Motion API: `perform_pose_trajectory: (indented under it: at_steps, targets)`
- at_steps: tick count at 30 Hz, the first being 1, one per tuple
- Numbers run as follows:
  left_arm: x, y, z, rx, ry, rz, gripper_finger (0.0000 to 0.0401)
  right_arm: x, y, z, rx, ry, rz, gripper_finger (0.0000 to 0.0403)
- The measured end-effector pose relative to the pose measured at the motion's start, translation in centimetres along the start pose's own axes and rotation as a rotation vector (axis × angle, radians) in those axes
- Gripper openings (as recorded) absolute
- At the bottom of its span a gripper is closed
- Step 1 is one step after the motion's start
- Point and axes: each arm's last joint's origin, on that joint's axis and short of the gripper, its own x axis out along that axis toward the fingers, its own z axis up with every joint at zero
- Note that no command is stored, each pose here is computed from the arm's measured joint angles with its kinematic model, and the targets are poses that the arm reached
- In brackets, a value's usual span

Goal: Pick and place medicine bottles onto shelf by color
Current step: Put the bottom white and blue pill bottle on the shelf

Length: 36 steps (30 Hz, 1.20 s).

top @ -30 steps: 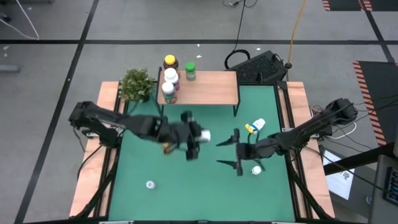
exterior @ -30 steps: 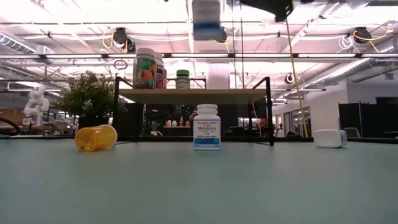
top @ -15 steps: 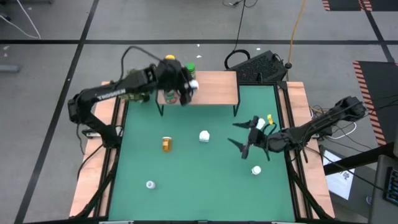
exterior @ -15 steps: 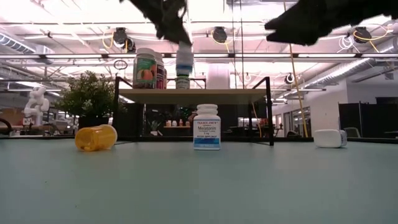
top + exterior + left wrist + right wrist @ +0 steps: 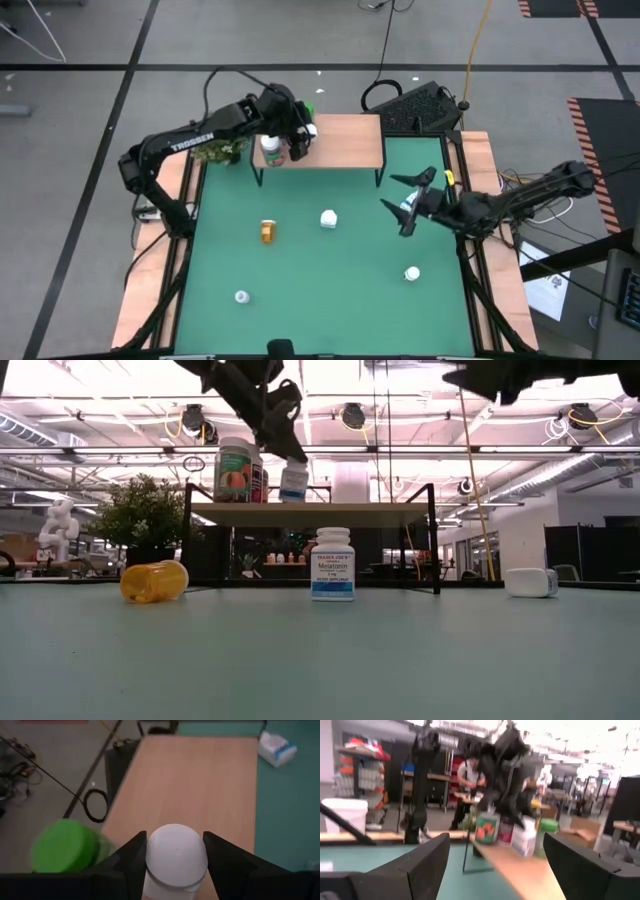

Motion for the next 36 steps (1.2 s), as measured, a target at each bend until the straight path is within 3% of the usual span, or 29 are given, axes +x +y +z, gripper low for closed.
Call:
perform_pose_trajectory:
  at_steps: [14, 36]
  targets:
    - [0.6, 0.7, -0.5, 0.038, 0.024, 0.025, 0.0189, -1.2, -1.6, 2.0, -0.095, -0.117, -0.045, 0.0318]
    - [0.9, 0.7, -0.5, -0.014, 0.026, 0.022, 0.0191, -1.3, -1.6, 2.1, -0.103, -0.122, -0.048, 0.0318]
